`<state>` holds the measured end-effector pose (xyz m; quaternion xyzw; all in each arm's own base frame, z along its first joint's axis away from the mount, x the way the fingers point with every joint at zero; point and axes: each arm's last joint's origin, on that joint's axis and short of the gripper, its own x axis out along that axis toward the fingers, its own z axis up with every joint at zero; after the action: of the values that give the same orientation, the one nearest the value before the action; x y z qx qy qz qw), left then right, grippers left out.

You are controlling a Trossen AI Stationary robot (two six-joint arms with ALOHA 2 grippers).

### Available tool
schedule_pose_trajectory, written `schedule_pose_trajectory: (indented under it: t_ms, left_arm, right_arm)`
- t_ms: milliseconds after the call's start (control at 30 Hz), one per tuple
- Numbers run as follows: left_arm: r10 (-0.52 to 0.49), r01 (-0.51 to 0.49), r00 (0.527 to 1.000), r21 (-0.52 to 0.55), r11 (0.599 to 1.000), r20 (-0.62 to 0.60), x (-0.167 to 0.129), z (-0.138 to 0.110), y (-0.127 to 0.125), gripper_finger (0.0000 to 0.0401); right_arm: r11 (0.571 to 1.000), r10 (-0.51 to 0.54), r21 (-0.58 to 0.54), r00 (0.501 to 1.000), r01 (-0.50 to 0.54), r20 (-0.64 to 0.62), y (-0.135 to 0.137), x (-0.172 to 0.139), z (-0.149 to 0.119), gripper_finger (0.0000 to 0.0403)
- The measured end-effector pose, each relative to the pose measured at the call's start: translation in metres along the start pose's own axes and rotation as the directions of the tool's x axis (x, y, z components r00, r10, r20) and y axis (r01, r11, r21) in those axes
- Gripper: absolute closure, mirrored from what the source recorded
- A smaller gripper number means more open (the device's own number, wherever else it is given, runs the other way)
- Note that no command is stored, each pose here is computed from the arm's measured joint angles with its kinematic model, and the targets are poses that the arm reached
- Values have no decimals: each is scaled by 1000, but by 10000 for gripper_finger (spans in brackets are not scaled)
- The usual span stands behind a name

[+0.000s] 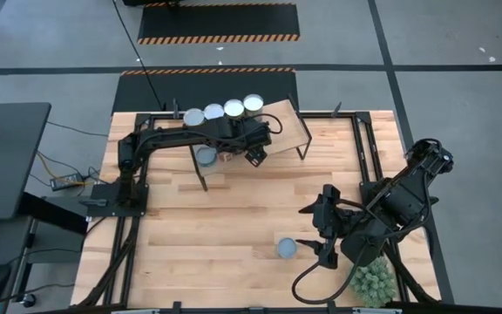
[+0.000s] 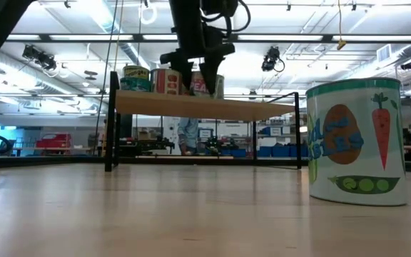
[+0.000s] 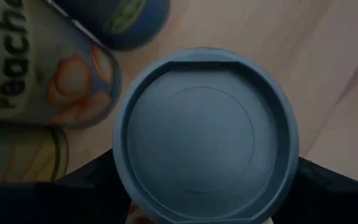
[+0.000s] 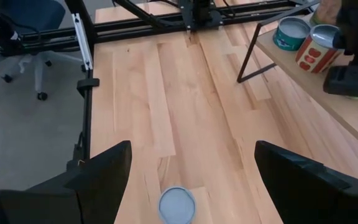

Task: Pick and place cans onto a shelf
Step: Put the canned green peas on the shelf

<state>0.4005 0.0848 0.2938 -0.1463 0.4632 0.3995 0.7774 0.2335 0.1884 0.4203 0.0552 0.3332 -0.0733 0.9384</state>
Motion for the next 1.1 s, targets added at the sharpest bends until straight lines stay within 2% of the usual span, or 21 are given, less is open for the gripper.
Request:
schedule_pose_trajectory:
  t_ms: [267, 467, 833, 1100]
  left_arm:
    - [12, -11, 1000, 17, 1000, -13, 4, -2, -2, 117]
    - [18, -17, 1000, 53, 998, -10, 4, -2, -2, 91]
    - [37, -36, 999, 76, 996, -14, 4, -3, -1, 84]
    - [0, 5, 999, 124, 992, -42, 1, -4, 0, 83]
  right_arm:
    - [1000, 4, 1, 1000, -4, 0, 0, 0, 0, 55]
    - [1000, 7, -3, 1000, -7, 2, 1, 0, 0, 55]
    - [1000, 14, -9, 1000, -14, 0, 1, 0, 1, 55]
    - [1000, 26, -5, 1000, -26, -4, 2, 0, 1, 55]
